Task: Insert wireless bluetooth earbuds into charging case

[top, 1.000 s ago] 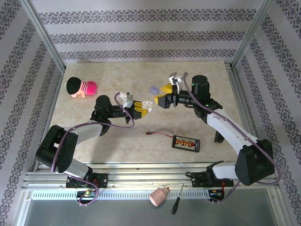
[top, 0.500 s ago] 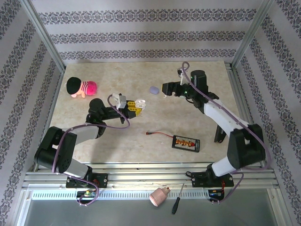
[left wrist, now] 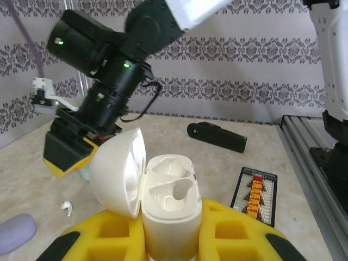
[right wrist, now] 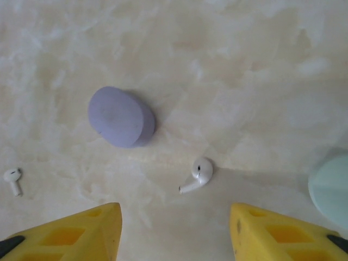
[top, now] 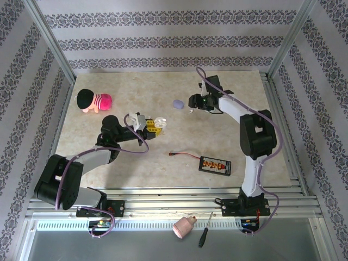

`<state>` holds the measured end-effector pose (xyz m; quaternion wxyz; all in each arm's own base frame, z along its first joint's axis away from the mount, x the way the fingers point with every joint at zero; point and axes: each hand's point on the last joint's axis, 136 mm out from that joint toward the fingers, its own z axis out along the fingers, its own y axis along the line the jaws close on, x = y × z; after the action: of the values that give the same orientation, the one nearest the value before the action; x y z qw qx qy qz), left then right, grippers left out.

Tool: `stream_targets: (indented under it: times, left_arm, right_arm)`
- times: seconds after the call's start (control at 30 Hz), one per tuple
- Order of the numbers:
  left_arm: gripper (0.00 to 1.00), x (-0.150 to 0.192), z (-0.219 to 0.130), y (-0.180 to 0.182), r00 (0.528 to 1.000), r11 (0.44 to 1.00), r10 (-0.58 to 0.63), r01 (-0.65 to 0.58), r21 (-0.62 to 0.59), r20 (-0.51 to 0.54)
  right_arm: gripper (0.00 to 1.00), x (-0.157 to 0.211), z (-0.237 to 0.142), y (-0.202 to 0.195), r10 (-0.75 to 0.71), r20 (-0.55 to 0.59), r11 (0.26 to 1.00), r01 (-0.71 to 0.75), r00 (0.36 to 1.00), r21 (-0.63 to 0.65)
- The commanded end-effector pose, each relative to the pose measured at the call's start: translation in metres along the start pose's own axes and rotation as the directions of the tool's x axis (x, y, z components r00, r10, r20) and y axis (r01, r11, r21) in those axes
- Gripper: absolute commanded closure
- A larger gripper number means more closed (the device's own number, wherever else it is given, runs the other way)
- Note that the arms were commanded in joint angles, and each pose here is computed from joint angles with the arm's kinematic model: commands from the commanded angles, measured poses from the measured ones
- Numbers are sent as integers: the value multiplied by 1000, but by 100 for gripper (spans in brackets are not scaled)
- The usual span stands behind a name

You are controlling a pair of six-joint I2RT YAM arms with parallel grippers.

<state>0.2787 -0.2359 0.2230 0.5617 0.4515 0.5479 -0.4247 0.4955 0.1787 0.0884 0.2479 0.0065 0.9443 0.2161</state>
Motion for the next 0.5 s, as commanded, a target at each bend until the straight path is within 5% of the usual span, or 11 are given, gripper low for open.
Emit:
stream_targets:
  times: [0.0,0.47]
  left_arm:
    - [92,2,-3,-2,999,999,45,-45,-8,-15]
    - [91,4,-3,-6,999,999,35,-34,19,-12]
  right_arm:
    - [48,14,0,-14,-1,-131,996,12,991,83]
    - [54,14,29,-17,-113,-316,978,162,942,134]
